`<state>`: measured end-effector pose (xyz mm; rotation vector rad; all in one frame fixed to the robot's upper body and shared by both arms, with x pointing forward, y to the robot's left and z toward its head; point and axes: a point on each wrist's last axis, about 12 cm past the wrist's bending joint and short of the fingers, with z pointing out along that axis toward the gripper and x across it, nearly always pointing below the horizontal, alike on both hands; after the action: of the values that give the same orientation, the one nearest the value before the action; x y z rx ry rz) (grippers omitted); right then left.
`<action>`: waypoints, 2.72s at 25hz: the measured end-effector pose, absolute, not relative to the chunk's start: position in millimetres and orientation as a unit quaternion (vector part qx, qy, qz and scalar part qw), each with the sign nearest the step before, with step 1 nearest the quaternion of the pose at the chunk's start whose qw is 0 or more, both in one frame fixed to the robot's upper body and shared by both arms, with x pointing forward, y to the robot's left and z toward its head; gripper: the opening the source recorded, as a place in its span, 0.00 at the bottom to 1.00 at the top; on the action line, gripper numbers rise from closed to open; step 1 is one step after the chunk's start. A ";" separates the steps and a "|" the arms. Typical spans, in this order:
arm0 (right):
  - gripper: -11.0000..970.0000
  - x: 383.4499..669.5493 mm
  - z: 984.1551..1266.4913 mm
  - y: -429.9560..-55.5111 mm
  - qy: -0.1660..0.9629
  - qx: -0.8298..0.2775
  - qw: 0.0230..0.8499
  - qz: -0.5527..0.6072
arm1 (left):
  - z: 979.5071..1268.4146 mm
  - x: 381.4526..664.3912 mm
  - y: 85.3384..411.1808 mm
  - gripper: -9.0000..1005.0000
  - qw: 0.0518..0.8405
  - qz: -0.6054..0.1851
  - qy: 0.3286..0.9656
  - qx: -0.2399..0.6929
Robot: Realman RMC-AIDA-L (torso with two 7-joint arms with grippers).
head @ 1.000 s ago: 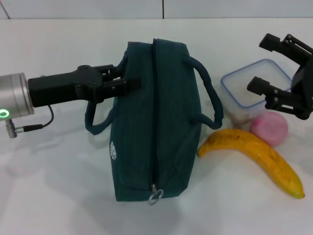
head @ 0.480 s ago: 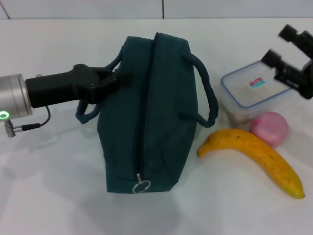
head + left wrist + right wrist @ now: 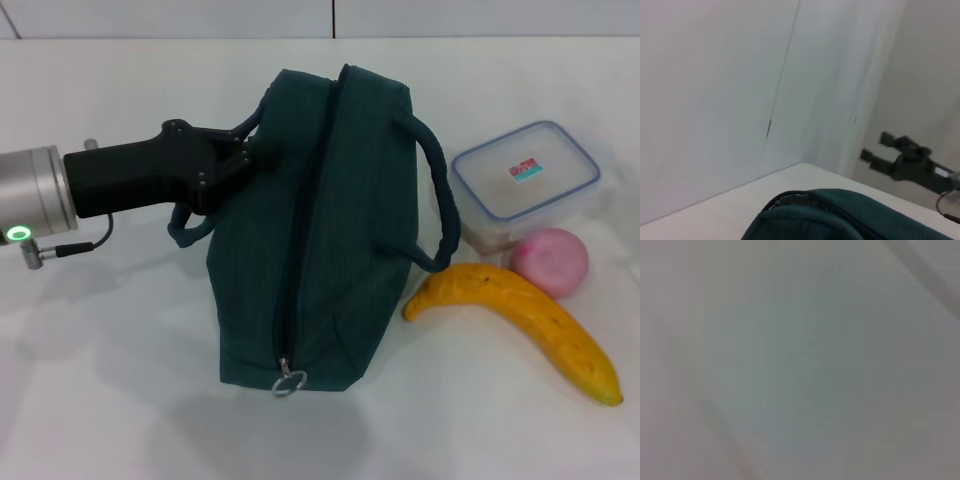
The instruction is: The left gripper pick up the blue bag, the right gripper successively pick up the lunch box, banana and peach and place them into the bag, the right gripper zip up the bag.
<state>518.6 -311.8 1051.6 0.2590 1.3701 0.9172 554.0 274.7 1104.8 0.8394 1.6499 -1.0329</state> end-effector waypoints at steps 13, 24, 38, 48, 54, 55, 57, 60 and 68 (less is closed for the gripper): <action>0.88 532.8 1021.0 -311.8 0.677 0.265 0.531 0.435 | 1106.1 557.4 269.1 0.05 0.500 -0.414 0.665 0.370; 0.88 553.5 1019.9 -287.8 0.704 0.278 0.465 0.459 | 1106.8 558.2 268.9 0.05 0.501 -0.413 0.664 0.372; 0.88 570.5 1028.0 -272.9 0.712 0.270 0.437 0.478 | 1100.2 555.2 268.8 0.05 0.500 -0.411 0.669 0.366; 0.88 570.6 1028.7 -272.1 0.711 0.269 0.435 0.482 | 1098.0 554.7 269.0 0.05 0.500 -0.409 0.672 0.363; 0.88 573.6 1030.2 -271.7 0.715 0.266 0.432 0.482 | 1097.7 554.4 269.0 0.05 0.500 -0.409 0.672 0.362; 0.88 574.9 1030.9 -271.9 0.717 0.263 0.431 0.481 | 1097.7 554.4 269.0 0.05 0.500 -0.409 0.672 0.362; 0.88 577.1 1031.8 -272.2 0.721 0.260 0.428 0.478 | 1097.4 554.2 268.0 0.05 0.499 -0.411 0.671 0.362; 0.86 578.8 1031.1 -272.4 0.727 0.262 0.423 0.473 | 1096.9 554.0 265.7 0.05 0.499 -0.416 0.669 0.361; 0.85 583.3 1034.8 -269.0 0.732 0.248 0.422 0.475 | 1096.8 554.3 265.6 0.05 0.499 -0.415 0.668 0.362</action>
<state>583.3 -269.0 1034.8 0.6215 1.8323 1.1889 554.3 265.6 1096.8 0.8763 1.6169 -1.0048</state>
